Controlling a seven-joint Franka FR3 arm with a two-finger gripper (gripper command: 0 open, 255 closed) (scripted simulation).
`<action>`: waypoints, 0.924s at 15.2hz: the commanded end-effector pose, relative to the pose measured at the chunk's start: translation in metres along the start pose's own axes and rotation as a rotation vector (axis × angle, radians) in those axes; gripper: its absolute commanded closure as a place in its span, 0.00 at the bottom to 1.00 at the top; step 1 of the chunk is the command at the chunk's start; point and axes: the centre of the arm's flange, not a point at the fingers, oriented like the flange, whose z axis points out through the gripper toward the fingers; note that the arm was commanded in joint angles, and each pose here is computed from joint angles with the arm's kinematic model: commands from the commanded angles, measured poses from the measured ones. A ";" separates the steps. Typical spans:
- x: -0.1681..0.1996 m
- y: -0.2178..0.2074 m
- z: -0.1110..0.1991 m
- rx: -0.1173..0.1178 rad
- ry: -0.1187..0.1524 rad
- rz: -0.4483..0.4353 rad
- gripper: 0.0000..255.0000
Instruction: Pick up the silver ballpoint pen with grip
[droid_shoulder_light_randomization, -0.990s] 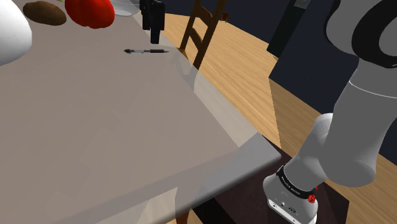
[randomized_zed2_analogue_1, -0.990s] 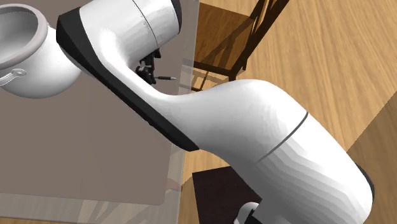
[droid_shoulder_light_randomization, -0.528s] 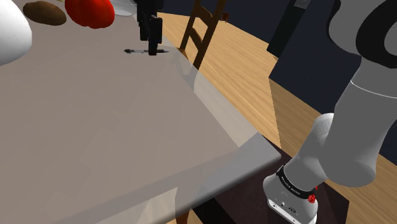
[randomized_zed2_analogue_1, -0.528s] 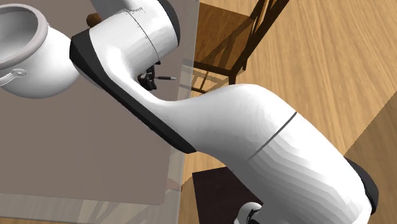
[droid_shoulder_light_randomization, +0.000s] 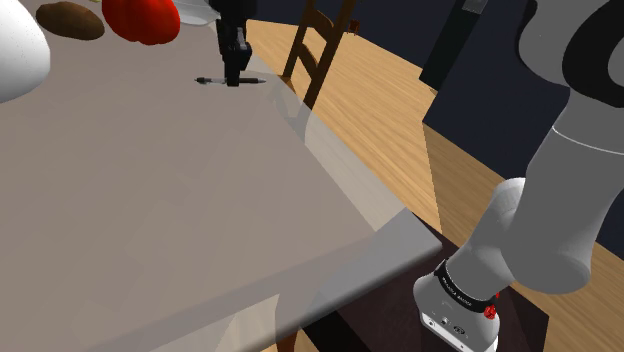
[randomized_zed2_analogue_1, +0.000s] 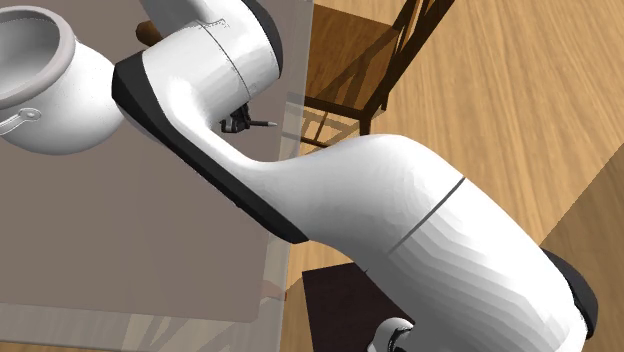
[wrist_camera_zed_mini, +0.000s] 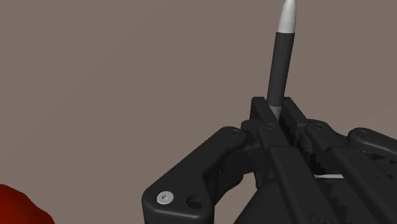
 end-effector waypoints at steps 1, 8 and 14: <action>-0.001 0.002 0.003 0.002 -0.003 0.002 1.00; 0.000 0.004 -0.019 0.002 -0.003 0.002 1.00; 0.000 0.007 -0.051 0.002 -0.003 0.002 1.00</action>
